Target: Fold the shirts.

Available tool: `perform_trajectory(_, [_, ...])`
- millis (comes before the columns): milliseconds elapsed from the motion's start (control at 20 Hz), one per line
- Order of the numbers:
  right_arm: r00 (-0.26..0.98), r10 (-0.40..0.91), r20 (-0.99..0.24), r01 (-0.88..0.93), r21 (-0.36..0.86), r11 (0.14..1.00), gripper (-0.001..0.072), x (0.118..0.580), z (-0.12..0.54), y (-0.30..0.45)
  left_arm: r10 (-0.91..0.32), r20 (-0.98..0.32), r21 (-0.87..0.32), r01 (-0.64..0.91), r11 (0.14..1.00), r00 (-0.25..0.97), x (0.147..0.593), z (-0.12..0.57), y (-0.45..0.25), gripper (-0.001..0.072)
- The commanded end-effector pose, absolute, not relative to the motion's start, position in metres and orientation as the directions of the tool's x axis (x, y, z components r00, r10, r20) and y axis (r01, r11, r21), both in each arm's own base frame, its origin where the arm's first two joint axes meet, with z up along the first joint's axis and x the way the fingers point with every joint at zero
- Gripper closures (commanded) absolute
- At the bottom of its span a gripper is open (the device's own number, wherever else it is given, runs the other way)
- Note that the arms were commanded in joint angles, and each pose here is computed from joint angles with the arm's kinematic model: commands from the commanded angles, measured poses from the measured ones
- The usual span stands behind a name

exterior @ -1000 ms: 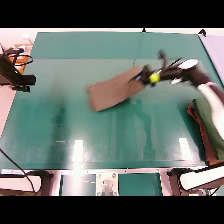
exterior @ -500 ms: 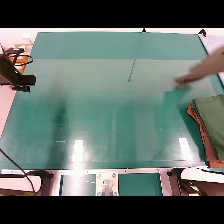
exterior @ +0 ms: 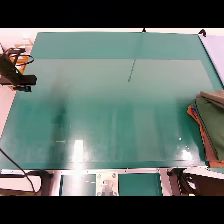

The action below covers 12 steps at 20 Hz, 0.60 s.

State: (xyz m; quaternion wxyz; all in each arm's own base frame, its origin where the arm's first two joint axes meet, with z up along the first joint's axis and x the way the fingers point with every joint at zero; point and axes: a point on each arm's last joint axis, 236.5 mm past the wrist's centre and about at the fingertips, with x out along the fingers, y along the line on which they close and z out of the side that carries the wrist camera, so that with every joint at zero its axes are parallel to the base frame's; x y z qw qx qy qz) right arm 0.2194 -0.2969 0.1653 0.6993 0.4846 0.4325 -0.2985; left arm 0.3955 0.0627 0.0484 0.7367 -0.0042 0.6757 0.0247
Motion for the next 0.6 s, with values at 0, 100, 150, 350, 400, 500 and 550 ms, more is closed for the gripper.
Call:
perform_trajectory(0, [0.323,0.03,-0.946,0.905,0.318,0.282,0.0698,0.179,0.146,-0.291,0.027,-0.996,0.024,-0.038,0.999,0.085,0.395,0.048,0.062,0.0674])
perform_trajectory(100, [0.247,0.058,-0.967,0.933,0.253,0.257,0.0697,0.163,0.126,-0.283,0.027,-0.996,0.024,-0.037,0.999,0.086,0.396,0.048,0.062,0.0674])
perform_trajectory(150, [0.192,0.072,-0.979,0.949,0.204,0.24,0.0697,0.151,0.114,-0.281,0.024,-0.996,0.021,-0.037,0.999,0.087,0.396,0.048,0.061,0.0674])
perform_trajectory(350, [0.057,0.171,-0.984,0.974,0.092,0.205,0.0264,0.121,0.071,-0.266,0.023,-0.996,0.02,-0.036,0.999,0.087,0.396,0.048,0.061,0.0674])
perform_trajectory(400, [0.052,0.185,-0.981,0.976,0.089,0.197,0.023,0.121,0.067,-0.264,0.022,-0.996,0.019,-0.035,0.999,0.087,0.396,0.048,0.06,0.0674])
perform_trajectory(500, [0.057,0.179,-0.982,0.977,0.092,0.193,0.0248,0.127,0.068,-0.264,0.012,-0.996,0.009,-0.032,0.999,0.09,0.396,0.048,0.058,0.0674])
perform_trajectory(550, [0.077,0.176,-0.981,0.97,0.115,0.214,0.0301,0.139,0.069,-0.263,0.005,-0.996,0.003,-0.021,1.0,0.091,0.397,0.048,0.057,0.0674])
